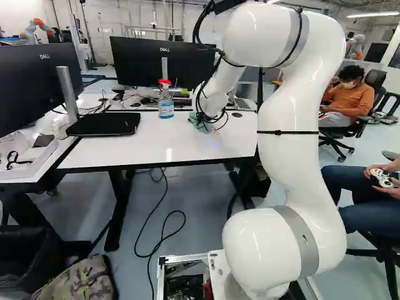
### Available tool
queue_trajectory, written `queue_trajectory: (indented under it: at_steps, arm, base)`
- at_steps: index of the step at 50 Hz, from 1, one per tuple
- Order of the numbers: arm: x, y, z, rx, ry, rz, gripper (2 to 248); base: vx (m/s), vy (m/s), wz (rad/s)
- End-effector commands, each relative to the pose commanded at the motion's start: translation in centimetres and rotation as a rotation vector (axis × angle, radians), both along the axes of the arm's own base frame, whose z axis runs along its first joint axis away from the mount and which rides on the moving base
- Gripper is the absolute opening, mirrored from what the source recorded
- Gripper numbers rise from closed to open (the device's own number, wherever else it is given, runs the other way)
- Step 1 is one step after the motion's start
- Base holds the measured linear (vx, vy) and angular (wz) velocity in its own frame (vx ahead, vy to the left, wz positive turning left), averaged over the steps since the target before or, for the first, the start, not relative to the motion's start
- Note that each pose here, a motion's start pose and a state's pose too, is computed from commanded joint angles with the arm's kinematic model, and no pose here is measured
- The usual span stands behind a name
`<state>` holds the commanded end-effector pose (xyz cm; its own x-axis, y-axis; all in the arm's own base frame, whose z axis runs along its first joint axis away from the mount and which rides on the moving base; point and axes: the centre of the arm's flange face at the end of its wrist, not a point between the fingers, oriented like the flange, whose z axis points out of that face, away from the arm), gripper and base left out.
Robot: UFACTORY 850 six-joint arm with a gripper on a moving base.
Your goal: Clean the table with the green towel
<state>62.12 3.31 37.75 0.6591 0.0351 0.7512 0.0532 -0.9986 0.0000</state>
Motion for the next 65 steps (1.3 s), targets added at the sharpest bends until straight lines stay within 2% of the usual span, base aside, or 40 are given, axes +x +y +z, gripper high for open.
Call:
queue_trajectory:
  at_steps: [15, 32, 46, 57, 65]
  arm:
    - [2.0, 1.9, -0.2, 0.001, -0.016, 0.028, 56]
    - [5.1, 2.3, -0.7, 0.003, -0.042, 0.029, 56]
    - [7.1, 1.2, -0.9, 0.004, -0.060, 0.011, 56]
    - [6.9, -0.6, -0.9, 0.003, -0.056, -0.014, 56]
    - [6.8, -0.7, -0.9, 0.003, -0.056, -0.015, 56]
  base:
    - [0.000, 0.000, 0.000]
    - [0.000, 0.000, 0.000]
    - [0.000, 0.000, 0.000]
    - [0.000, 0.000, 0.000]
    - [0.000, 0.000, 0.000]
